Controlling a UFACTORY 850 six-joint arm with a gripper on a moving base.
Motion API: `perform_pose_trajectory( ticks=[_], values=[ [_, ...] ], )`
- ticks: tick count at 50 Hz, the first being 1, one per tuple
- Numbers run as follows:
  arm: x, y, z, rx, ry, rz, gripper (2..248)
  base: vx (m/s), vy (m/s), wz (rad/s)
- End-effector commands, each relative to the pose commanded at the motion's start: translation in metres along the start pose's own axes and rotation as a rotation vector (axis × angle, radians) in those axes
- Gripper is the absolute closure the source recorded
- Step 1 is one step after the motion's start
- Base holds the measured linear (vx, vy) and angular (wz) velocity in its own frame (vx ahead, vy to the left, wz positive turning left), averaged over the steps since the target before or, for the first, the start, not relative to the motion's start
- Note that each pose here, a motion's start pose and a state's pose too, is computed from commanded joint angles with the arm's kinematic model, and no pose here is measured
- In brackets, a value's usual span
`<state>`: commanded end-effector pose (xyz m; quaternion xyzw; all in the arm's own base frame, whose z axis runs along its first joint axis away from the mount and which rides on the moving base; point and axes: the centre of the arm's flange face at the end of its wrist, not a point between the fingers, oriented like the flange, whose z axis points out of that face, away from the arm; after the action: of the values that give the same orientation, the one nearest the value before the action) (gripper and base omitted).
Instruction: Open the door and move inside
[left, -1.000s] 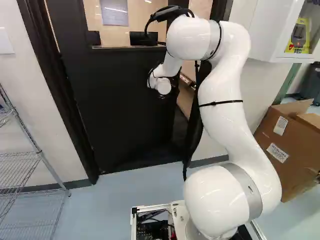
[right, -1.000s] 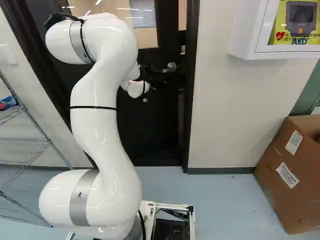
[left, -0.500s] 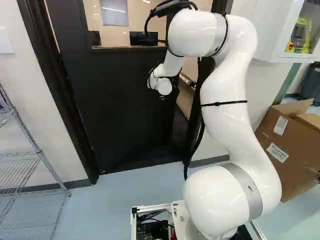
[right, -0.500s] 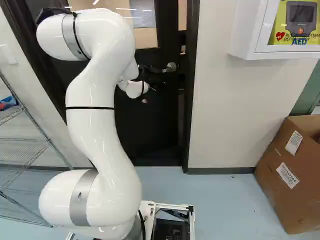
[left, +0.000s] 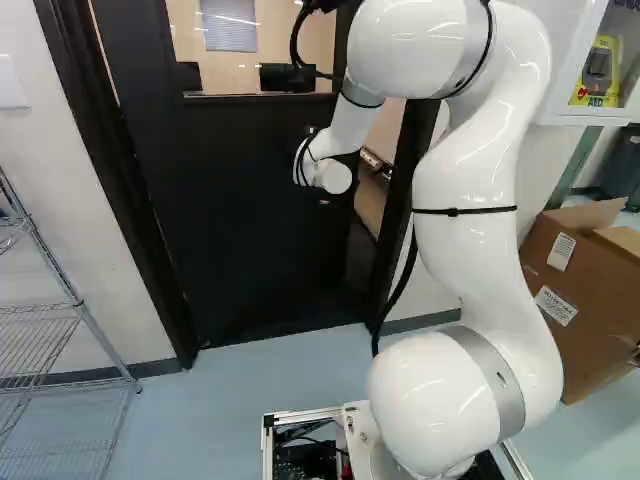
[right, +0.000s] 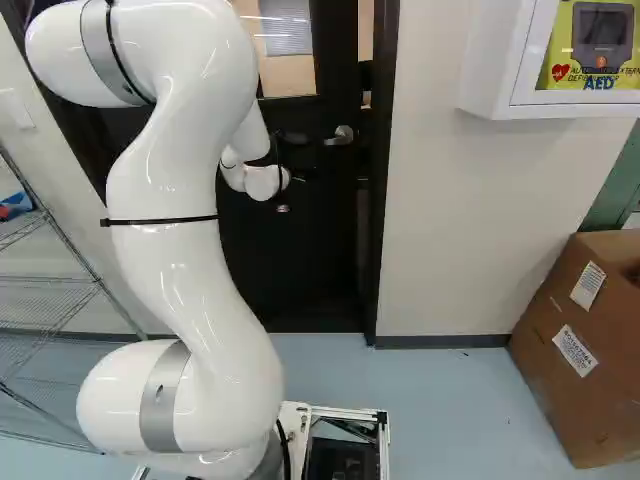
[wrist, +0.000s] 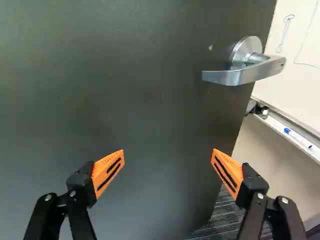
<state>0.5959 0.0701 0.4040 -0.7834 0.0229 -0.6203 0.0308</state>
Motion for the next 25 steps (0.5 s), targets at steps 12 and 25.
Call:
perform_pose_trajectory(
  ticks=[12, 25],
  values=[
    [-0.006, -0.014, -0.014, 0.103, -0.044, -0.092, 3, 0.000, 0.000, 0.000],
    [-0.009, -0.035, -0.004, 0.198, -0.064, -0.174, 3, 0.000, 0.000, 0.000]
  ],
)
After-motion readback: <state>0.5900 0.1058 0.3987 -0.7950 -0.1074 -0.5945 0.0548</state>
